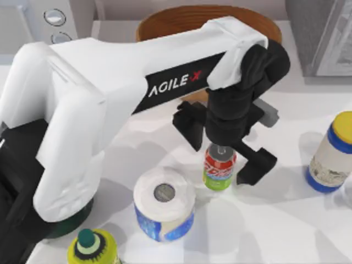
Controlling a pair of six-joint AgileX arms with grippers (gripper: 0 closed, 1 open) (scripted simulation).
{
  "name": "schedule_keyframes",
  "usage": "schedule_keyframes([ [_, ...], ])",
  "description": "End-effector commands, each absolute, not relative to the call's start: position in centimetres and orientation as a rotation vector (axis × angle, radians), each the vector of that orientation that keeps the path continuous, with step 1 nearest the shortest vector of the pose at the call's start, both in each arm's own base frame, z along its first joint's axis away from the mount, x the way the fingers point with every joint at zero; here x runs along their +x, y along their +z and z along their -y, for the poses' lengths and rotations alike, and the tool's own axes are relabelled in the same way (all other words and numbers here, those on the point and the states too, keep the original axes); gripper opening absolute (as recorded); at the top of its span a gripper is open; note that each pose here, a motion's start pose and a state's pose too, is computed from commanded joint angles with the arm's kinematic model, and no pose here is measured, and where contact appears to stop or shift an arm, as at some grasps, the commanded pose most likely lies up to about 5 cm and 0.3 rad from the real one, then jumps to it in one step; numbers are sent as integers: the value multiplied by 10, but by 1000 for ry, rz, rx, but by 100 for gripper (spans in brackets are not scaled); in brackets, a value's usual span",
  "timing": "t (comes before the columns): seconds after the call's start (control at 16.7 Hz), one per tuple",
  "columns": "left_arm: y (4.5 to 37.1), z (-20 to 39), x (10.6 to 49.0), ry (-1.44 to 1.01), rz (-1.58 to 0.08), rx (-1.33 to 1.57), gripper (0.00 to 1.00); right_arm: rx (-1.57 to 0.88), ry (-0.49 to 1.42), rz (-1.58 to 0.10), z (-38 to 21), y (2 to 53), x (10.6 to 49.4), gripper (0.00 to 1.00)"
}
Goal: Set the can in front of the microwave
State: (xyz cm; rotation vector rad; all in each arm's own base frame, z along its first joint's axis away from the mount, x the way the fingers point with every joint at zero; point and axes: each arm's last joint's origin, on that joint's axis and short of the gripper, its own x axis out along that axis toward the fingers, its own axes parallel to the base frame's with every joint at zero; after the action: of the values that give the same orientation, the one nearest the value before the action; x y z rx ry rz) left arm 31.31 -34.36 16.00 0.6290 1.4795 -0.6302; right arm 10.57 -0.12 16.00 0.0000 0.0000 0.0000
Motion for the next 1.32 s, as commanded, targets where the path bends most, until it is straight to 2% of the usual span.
schedule_keyframes([
  [0.06,160,344,313,-630,-1479,629,100,0,0,0,1,160,106,100],
  [0.84,160,344,313,-630,-1479,629,2,0,0,0,1,160,106,100],
  [1.32,160,344,313,-630,-1479,629,0,0,0,0,1,160,106,100],
])
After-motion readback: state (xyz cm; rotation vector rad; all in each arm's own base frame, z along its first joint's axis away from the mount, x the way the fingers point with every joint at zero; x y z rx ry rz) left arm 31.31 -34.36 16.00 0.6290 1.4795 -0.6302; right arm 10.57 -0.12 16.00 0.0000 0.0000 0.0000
